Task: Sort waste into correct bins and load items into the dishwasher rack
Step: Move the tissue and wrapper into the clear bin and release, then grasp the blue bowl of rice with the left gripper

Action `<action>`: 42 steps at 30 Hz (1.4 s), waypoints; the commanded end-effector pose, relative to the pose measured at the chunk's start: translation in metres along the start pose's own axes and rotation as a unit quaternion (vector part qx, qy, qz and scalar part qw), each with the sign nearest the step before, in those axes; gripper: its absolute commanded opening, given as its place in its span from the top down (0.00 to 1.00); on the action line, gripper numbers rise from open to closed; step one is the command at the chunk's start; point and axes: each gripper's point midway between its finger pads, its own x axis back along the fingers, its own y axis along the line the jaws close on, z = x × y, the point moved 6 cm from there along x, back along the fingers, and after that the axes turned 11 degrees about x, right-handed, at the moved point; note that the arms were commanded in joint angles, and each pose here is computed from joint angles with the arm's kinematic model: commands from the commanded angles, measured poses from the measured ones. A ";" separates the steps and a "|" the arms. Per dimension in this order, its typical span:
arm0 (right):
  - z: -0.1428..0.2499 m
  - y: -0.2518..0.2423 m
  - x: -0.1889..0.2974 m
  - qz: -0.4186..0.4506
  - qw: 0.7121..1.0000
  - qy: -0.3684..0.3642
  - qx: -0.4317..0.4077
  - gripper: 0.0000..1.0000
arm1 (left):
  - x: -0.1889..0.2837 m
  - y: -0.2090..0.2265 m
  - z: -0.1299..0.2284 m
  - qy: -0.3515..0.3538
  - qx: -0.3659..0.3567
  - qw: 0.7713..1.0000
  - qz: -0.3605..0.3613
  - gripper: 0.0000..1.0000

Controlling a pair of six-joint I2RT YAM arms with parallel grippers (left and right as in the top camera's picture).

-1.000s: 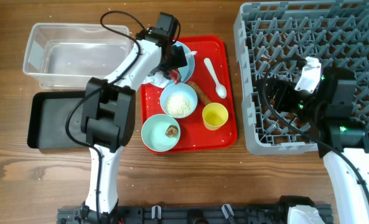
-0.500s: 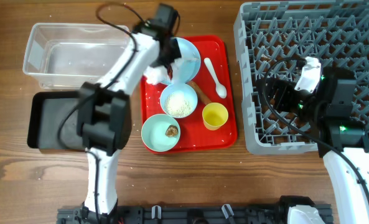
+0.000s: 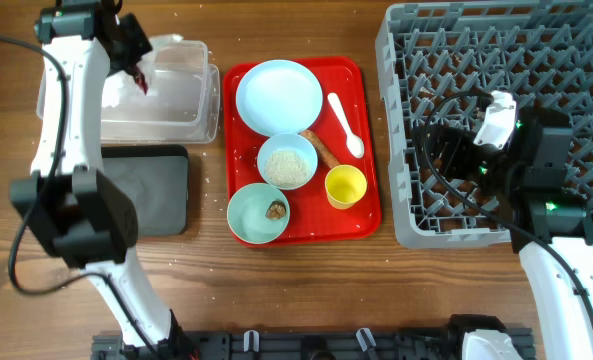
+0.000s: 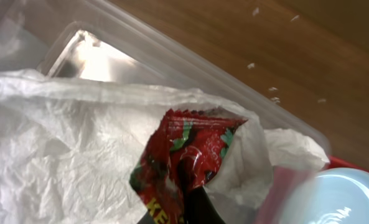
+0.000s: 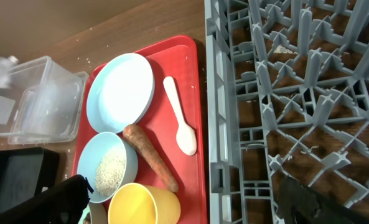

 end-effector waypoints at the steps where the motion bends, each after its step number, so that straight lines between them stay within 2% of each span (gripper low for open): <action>1: -0.006 0.004 0.001 -0.010 1.000 -0.007 0.001 0.00 | -0.056 0.017 0.009 0.040 -0.045 0.998 -0.037 0.50; 2: -0.006 0.004 0.001 -0.010 1.000 -0.007 0.001 0.00 | -0.066 0.019 0.012 0.047 -0.044 0.997 -0.041 0.13; 3: -0.006 0.004 0.001 -0.010 1.000 -0.007 0.001 0.00 | -0.068 0.019 0.012 0.048 -0.044 0.997 -0.042 0.00; 5: -0.008 0.004 0.001 -0.010 1.000 -0.011 0.002 0.00 | -0.060 0.016 0.006 0.035 -0.043 0.998 -0.035 0.00; 9: -0.013 0.004 0.001 -0.011 1.000 -0.024 0.008 0.00 | -0.002 -0.001 -0.016 0.007 -0.040 0.999 0.015 0.00; 12: -0.013 0.004 0.001 -0.011 1.000 -0.024 0.008 0.00 | 0.025 -0.012 -0.007 0.028 -0.062 0.996 0.059 0.00; 14: -0.014 0.004 0.001 -0.011 1.000 -0.027 0.010 0.00 | 0.038 -0.032 0.013 0.060 -0.106 0.987 0.100 0.00; 19: -0.014 0.004 0.001 -0.012 1.000 -0.027 0.010 0.00 | 0.050 -0.083 0.080 0.127 -0.190 0.967 0.111 0.05; 21: -0.013 0.004 0.001 -0.011 1.000 -0.025 0.009 0.00 | 0.060 -0.097 0.115 0.167 -0.225 0.954 0.103 0.09; 23: -0.010 0.004 0.001 -0.011 1.000 -0.018 0.006 0.00 | 0.072 -0.107 0.153 0.215 -0.243 0.942 0.083 0.05; 26: -0.010 0.004 0.001 -0.011 1.000 -0.017 0.007 0.00 | 0.083 -0.124 0.200 0.247 -0.289 0.922 0.077 0.05; 28: -0.010 0.004 0.001 -0.011 1.000 -0.017 0.007 0.00 | 0.079 -0.137 0.229 0.254 -0.320 0.909 0.082 0.08; 30: -0.010 0.004 0.001 -0.011 1.000 -0.016 0.006 0.00 | 0.068 -0.145 0.256 0.258 -0.344 0.899 0.086 0.16; 32: -0.009 0.004 0.001 -0.011 1.000 -0.015 0.006 0.00 | 0.057 -0.148 0.276 0.261 -0.360 0.891 0.089 0.23; 37: -0.006 0.004 0.001 -0.010 1.000 -0.006 0.002 0.00 | 0.033 -0.149 0.311 0.262 -0.382 0.881 0.095 0.26; 42: -0.003 0.004 0.001 -0.009 1.000 0.001 -0.001 0.00 | 0.009 -0.143 0.332 0.268 -0.391 0.876 0.090 0.35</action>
